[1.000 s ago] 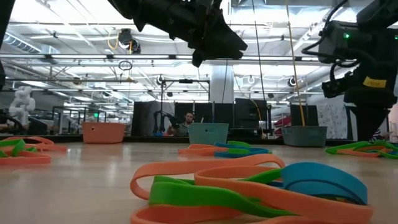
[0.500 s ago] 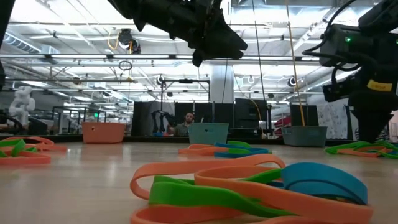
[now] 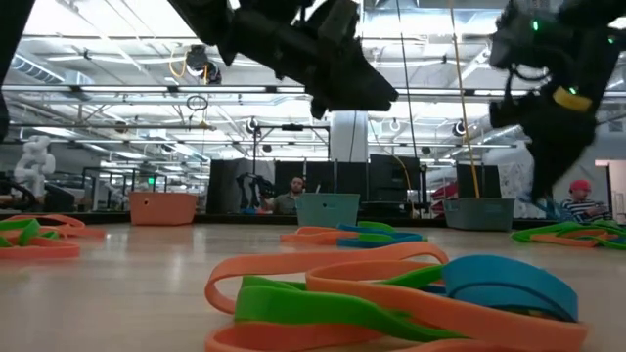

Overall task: Sort rubber bands into baskets
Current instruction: Put the blue rubber band into the light blue bin

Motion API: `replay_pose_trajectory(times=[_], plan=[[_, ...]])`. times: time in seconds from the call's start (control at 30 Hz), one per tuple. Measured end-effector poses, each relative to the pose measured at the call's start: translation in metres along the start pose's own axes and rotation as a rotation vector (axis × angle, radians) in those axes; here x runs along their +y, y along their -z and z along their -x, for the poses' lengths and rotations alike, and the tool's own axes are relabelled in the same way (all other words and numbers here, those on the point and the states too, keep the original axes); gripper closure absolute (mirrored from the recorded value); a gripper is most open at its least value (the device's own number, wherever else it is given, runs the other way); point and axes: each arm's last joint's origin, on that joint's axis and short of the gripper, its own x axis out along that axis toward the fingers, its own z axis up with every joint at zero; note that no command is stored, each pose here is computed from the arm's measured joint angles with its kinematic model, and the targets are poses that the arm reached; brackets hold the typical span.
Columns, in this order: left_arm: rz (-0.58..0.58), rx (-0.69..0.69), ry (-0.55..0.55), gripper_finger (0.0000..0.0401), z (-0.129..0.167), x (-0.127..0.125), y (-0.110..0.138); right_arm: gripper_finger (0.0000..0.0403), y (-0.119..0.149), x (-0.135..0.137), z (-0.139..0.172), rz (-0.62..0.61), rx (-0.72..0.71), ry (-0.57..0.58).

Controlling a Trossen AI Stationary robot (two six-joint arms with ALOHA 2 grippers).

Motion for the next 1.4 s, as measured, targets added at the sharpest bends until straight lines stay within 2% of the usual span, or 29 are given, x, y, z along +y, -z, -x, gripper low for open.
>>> replay_pose_trajectory(times=[0.17, 0.3, 0.4, 0.57, 0.67, 0.8, 0.93, 1.4], plan=[[0.004, -0.063, 0.038, 0.0272, -0.018, 0.001, 0.01, 0.0401, -0.017, 0.019, 0.016, 0.125, -0.216, -0.138], [0.004, -0.086, 0.043, 0.0272, -0.03, 0.004, 0.019, 0.0402, -0.025, 0.037, 0.027, 0.248, -0.354, -0.312], [-0.005, -0.148, 0.128, 0.0272, -0.037, 0.006, 0.022, 0.0402, -0.028, 0.049, 0.035, 0.338, -0.451, -0.425], [-0.02, -0.163, 0.147, 0.0272, -0.041, 0.005, 0.025, 0.0402, -0.029, 0.06, 0.043, 0.422, -0.52, -0.56], [-0.047, -0.171, 0.152, 0.0272, -0.041, 0.006, 0.025, 0.0403, -0.029, 0.062, 0.044, 0.434, -0.53, -0.57], [-0.091, -0.198, 0.231, 0.0272, -0.04, 0.002, 0.022, 0.0403, -0.03, 0.063, 0.046, 0.435, -0.55, -0.581], [-0.095, -0.198, 0.265, 0.0272, -0.039, 0.002, 0.021, 0.0403, -0.03, 0.063, 0.046, 0.435, -0.55, -0.579], [-0.144, -0.22, 0.262, 0.0272, -0.039, -0.003, 0.02, 0.0402, -0.037, 0.069, 0.051, 0.457, -0.662, -0.606]])
